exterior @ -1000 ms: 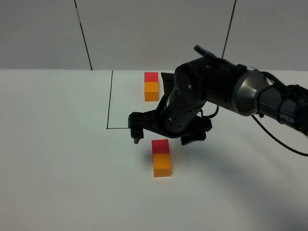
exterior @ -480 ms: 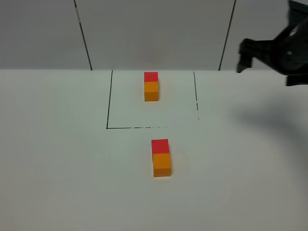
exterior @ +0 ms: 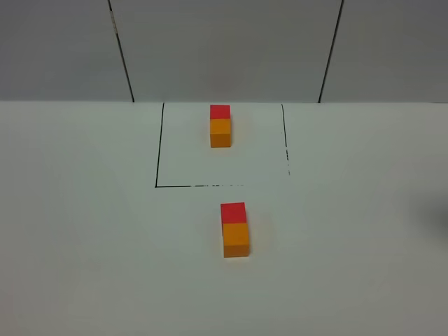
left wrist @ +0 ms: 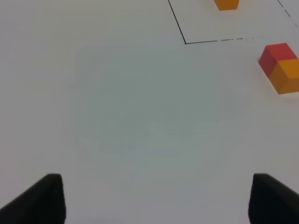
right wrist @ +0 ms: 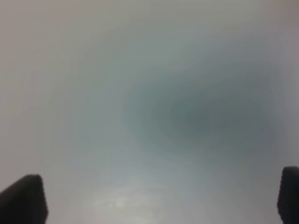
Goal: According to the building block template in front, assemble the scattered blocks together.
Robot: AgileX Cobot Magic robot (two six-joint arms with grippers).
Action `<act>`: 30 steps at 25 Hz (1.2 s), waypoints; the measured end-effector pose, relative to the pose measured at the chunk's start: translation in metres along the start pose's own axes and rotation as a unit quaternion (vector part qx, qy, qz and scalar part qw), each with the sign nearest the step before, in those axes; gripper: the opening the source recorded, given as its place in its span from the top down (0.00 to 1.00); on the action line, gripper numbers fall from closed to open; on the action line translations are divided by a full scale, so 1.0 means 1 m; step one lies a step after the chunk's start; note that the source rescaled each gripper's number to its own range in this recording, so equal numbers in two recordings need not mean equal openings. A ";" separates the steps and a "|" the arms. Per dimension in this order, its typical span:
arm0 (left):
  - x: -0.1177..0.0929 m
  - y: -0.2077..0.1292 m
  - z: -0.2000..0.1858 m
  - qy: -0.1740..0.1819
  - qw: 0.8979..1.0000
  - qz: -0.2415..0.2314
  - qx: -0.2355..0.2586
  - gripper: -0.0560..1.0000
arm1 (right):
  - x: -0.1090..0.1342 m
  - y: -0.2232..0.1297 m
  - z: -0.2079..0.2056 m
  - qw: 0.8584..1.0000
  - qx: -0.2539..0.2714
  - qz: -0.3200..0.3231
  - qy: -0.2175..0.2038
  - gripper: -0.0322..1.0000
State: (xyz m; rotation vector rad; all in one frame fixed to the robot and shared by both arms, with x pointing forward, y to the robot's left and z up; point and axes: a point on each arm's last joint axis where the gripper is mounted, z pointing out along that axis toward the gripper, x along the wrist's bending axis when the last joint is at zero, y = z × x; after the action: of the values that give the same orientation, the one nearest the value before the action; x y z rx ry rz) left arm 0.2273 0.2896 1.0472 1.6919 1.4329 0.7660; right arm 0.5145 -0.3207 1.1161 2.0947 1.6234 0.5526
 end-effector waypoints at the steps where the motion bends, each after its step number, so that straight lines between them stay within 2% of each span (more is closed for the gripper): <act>1: 0.000 0.000 0.000 0.000 1.000 0.000 0.000 0.29 | -0.003 -0.012 -0.011 1.000 -0.010 0.001 0.002 0.00; 9: 0.000 0.000 0.000 0.000 1.000 0.000 0.000 0.29 | -0.025 -0.114 -0.081 0.996 -0.081 -0.033 0.010 0.00; 13: 0.000 0.000 0.000 0.000 1.000 0.000 0.000 0.29 | -0.032 -0.152 -0.104 0.992 -0.118 -0.047 0.018 0.00; 17: 0.000 0.000 0.000 0.000 1.000 0.000 0.000 0.29 | -0.037 -0.184 -0.113 0.986 -0.158 -0.047 0.032 0.00; 22: 0.000 0.000 0.000 0.000 1.000 0.000 0.000 0.29 | -0.042 -0.218 -0.106 0.982 -0.178 -0.049 0.033 0.00; 30: 0.000 0.000 0.000 0.000 1.000 0.000 0.000 0.29 | -0.047 -0.258 -0.105 0.972 -0.224 -0.062 0.044 0.00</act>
State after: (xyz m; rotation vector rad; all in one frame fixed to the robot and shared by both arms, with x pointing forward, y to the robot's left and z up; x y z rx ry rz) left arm 0.2273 0.2896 1.0472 1.6919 1.4329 0.7660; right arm 0.2388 -0.3000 1.0564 1.6467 1.4927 0.8866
